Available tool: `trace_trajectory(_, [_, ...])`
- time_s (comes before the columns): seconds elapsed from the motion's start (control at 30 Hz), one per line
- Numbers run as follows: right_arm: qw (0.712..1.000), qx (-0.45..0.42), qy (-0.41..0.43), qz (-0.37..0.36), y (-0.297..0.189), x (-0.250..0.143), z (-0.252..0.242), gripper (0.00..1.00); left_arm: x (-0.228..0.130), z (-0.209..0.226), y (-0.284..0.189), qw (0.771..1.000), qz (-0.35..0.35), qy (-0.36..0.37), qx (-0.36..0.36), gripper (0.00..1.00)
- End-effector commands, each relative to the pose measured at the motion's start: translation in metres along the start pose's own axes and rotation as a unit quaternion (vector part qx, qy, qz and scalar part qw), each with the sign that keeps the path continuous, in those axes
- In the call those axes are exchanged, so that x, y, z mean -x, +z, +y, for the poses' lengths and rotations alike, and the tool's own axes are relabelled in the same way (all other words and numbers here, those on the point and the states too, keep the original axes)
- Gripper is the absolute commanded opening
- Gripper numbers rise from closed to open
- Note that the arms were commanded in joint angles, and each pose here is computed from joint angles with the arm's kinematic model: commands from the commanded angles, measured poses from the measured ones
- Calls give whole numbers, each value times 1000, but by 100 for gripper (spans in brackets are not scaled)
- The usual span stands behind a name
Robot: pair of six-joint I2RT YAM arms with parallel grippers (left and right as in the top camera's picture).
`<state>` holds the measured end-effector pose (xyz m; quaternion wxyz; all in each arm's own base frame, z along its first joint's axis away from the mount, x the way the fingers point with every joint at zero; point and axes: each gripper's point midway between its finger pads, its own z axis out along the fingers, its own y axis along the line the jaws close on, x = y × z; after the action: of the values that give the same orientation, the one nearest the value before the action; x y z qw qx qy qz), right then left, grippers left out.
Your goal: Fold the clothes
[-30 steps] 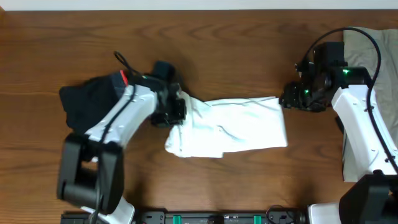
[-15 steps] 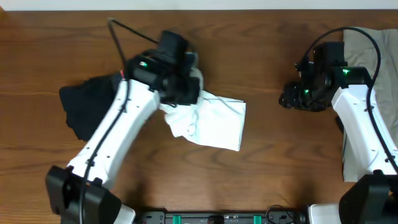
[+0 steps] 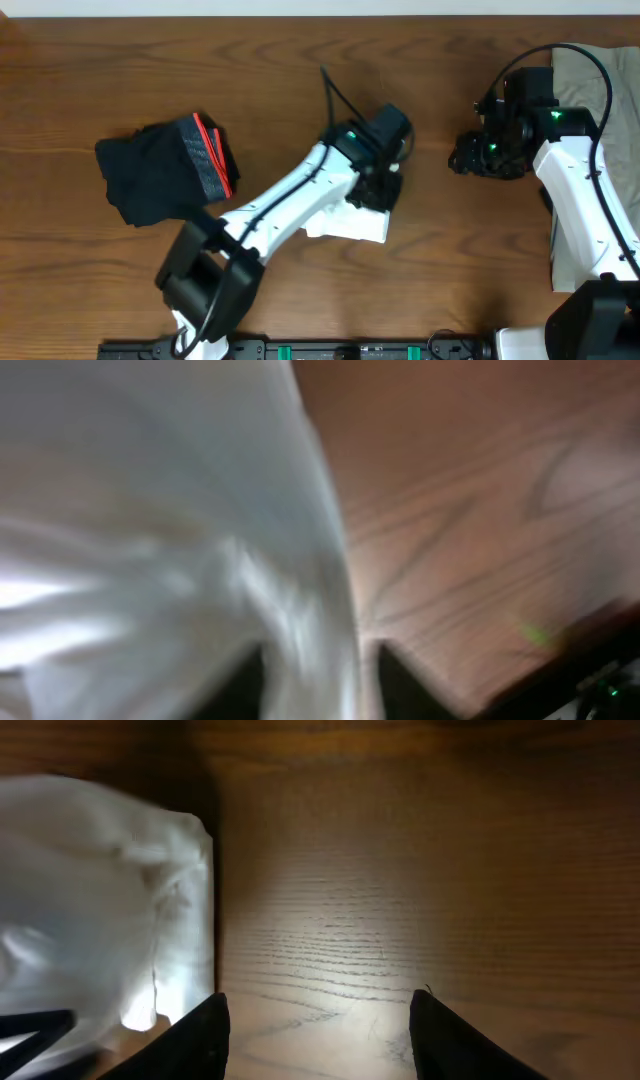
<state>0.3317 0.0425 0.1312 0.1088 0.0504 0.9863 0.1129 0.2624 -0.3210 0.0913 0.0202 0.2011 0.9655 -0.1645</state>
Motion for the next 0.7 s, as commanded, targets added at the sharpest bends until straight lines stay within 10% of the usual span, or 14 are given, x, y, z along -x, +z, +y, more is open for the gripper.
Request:
trace_trajectory(0.0, [1000,0,-8,-12,-7,5,1,56,1,-7,-4,1000,-8,1,0,52])
trace_trajectory(0.4, [994,85,-69,-12,-4,2,52,54,10,83,-101,986,-88,-72,121,63])
trace_trajectory(0.67, [981,119,-155,-15,17,-4,115,50,-4,139,-78,980,-32,-136,139,63])
